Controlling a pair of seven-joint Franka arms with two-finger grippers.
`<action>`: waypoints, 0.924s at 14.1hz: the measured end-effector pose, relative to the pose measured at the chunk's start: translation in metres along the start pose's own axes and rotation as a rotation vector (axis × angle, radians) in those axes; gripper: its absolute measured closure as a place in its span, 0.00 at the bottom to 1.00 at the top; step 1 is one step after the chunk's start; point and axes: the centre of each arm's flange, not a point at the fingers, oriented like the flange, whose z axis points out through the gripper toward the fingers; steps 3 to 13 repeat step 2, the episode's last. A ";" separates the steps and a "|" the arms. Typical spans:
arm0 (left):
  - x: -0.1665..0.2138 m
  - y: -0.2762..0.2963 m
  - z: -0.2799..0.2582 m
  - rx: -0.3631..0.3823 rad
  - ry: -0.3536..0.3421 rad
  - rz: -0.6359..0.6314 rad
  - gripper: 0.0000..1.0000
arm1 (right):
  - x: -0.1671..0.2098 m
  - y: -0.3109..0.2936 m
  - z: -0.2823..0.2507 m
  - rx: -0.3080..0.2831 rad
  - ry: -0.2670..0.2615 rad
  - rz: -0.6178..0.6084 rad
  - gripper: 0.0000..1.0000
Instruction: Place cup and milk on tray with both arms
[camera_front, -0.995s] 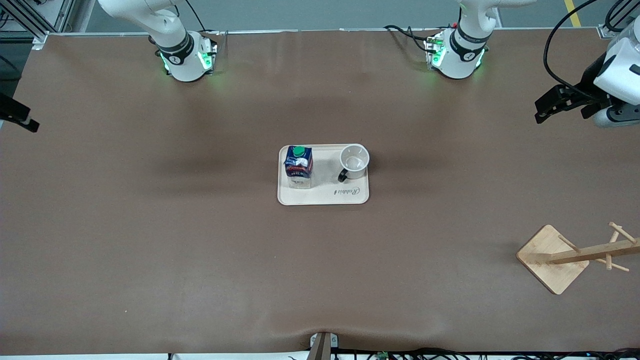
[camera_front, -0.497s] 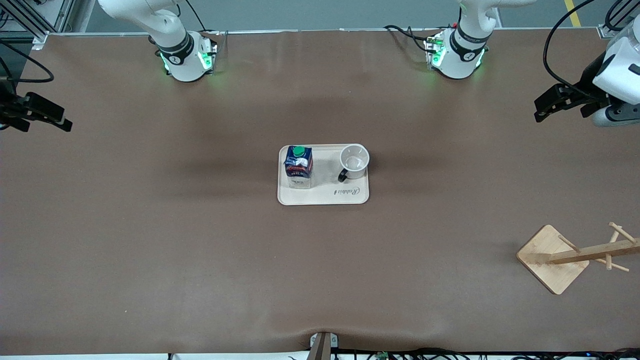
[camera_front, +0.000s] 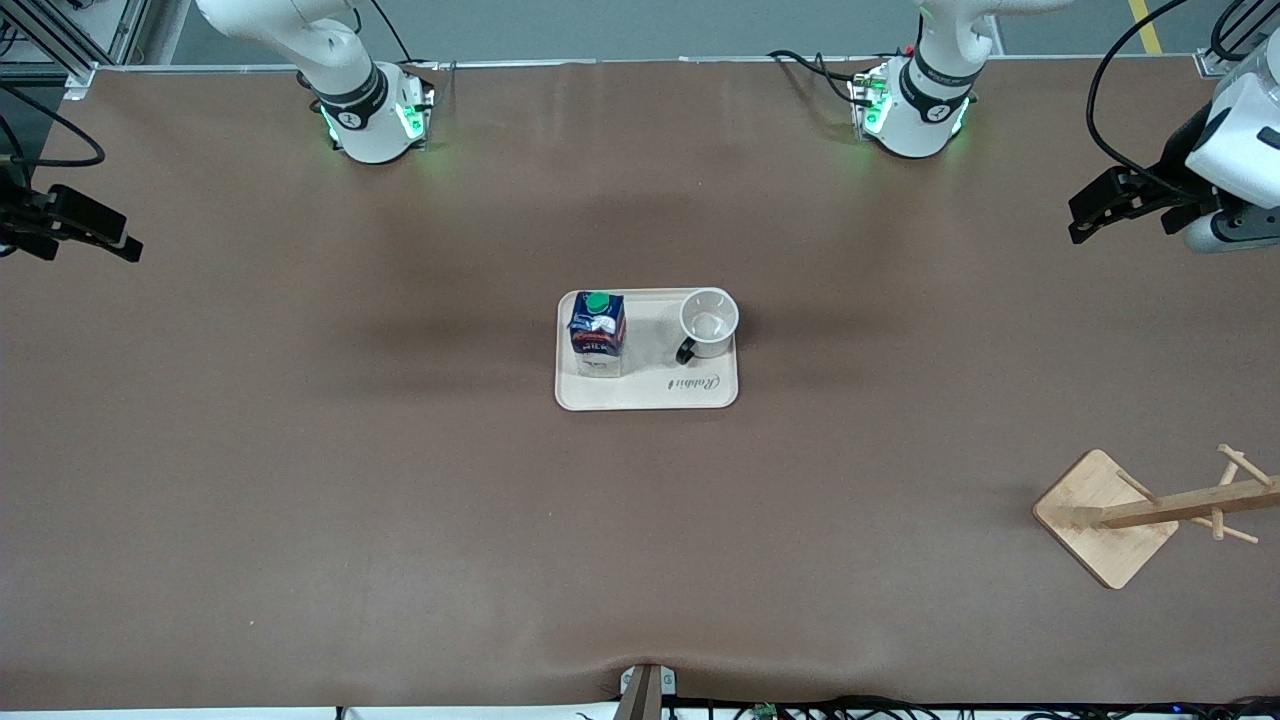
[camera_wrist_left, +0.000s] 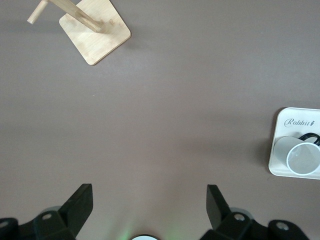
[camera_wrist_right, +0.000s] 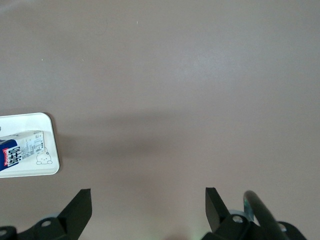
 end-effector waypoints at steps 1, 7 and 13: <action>0.000 0.000 0.000 0.000 0.000 0.000 0.00 | 0.000 0.000 0.000 0.000 0.000 0.000 0.00; 0.000 0.000 0.000 0.000 -0.001 0.000 0.00 | 0.000 0.000 0.000 -0.001 0.000 0.000 0.00; 0.000 0.000 0.000 0.000 -0.001 0.000 0.00 | 0.000 0.000 0.000 -0.001 0.000 0.000 0.00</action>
